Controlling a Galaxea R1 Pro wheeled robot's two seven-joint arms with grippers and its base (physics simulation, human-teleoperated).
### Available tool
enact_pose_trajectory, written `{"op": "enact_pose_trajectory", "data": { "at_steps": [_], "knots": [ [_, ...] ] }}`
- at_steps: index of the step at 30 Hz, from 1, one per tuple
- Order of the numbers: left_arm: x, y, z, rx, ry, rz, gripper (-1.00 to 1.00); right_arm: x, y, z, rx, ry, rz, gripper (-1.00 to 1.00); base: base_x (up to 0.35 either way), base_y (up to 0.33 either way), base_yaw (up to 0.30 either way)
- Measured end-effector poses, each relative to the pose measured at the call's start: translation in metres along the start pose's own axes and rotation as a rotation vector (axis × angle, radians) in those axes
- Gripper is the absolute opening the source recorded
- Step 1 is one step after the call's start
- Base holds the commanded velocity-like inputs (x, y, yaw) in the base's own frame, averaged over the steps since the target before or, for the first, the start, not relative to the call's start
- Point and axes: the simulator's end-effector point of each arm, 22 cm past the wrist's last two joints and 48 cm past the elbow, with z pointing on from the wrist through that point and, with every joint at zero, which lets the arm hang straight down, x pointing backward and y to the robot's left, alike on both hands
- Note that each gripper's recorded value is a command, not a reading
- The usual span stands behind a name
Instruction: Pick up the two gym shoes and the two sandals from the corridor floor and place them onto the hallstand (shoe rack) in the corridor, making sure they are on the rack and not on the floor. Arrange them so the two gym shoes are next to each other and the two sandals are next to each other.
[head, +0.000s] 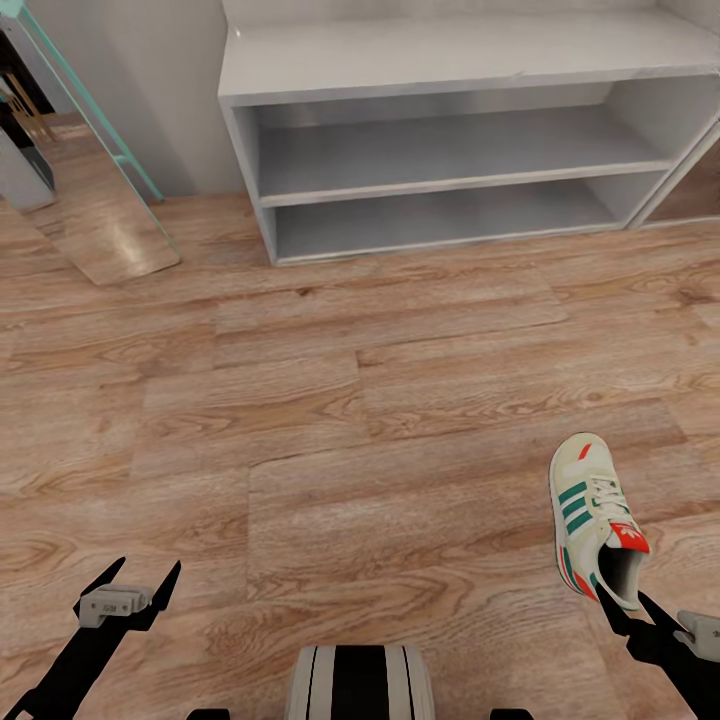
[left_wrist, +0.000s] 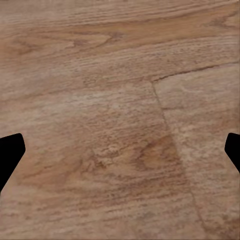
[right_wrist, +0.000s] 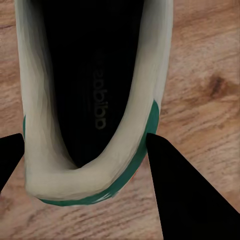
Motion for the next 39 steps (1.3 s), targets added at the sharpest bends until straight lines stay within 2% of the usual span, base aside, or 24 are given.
{"op": "enact_pose_trajectory", "data": {
  "at_steps": [28, 39],
  "knots": [
    [-0.017, 0.004, -0.001, -0.013, -0.041, -0.009, 1.0, -0.014, 0.002, -0.003, -0.007, -0.034, 0.004, -1.0, 0.0, 0.0, 0.0],
    [-0.008, 0.004, 0.0, -0.013, -0.022, -0.009, 1.0, -0.005, 0.001, 0.0, -0.004, -0.015, 0.0, -1.0, 0.0, 0.0, 0.0]
  ]
}}
